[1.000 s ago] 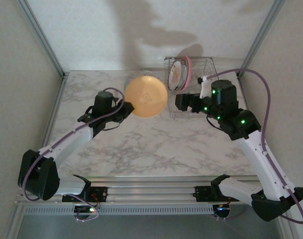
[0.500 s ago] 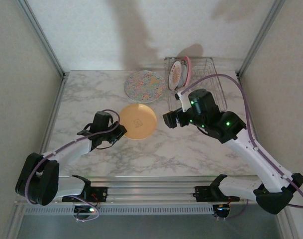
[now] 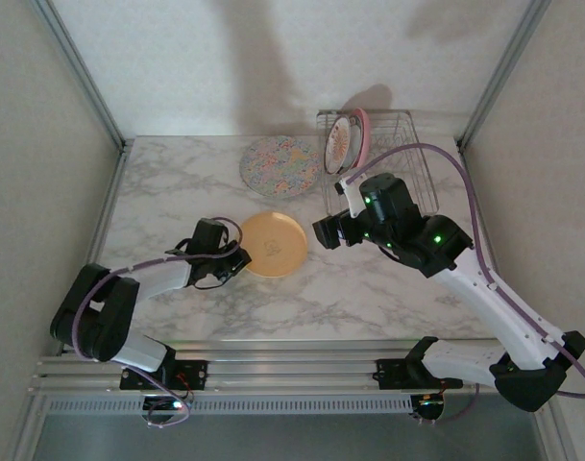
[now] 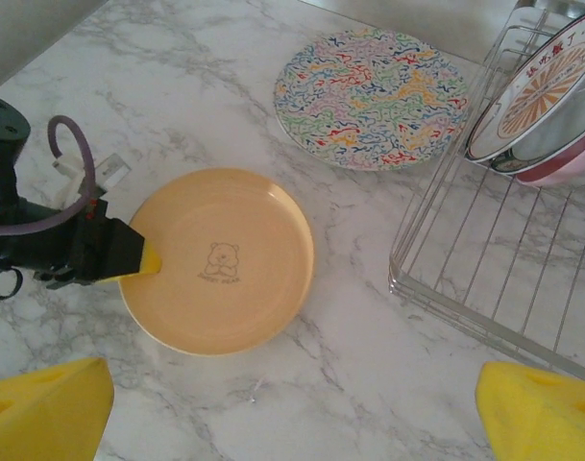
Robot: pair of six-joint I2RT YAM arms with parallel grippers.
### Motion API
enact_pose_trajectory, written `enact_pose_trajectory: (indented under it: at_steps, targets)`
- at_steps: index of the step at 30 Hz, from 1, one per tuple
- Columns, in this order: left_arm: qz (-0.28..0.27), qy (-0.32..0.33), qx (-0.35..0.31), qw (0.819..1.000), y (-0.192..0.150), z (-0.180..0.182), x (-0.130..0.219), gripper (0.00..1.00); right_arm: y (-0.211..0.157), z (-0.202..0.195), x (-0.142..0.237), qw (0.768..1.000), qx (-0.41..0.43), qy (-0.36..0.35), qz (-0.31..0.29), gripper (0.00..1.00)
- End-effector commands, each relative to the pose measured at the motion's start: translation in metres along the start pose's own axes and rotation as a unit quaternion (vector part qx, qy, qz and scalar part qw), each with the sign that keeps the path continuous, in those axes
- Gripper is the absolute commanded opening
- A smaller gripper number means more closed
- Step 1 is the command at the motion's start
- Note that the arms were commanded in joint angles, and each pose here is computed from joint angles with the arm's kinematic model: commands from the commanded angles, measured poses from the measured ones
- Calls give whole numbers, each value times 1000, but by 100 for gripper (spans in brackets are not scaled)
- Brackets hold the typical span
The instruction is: Unload the plates from the dish rack
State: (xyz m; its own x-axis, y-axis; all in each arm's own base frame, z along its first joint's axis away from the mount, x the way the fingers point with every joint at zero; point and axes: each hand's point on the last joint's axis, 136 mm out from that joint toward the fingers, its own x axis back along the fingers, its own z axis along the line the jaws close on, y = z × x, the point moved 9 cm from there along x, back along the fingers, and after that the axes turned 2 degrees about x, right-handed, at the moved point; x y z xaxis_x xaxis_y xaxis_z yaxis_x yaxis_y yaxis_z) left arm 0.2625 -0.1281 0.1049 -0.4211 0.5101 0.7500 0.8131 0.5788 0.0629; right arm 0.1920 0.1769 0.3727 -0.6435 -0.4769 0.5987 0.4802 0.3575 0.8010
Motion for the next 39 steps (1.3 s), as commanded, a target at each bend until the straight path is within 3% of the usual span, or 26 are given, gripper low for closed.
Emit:
enact_pose_trajectory:
  at_steps: [1, 11, 16, 26, 29, 33, 39]
  targets:
    - [3, -27, -27, 999, 1, -14, -5, 0, 2, 3, 5, 1000, -11, 10, -9, 97]
    - [17, -20, -34, 999, -4, -18, -18, 0, 1, 2, 1, 1000, -25, 4, -8, 97]
    - [22, -16, -36, 999, -6, -20, -23, 1, 2, -4, 1, 999, -39, -33, -10, 98]
    - [25, -15, -38, 999, -8, -24, -26, 24, 24, -45, 5, 982, -81, -172, -13, 99]
    - [21, -15, -41, 999, -9, -27, -23, 36, 35, -66, 3, 973, -110, -200, -22, 99]
    - [9, -21, -45, 999, -9, -33, -14, 53, 45, -89, -13, 965, -127, -228, -25, 98]
    - [-12, -33, -52, 998, -7, -45, 6, 66, 63, -122, -44, 956, -139, -256, -34, 95]
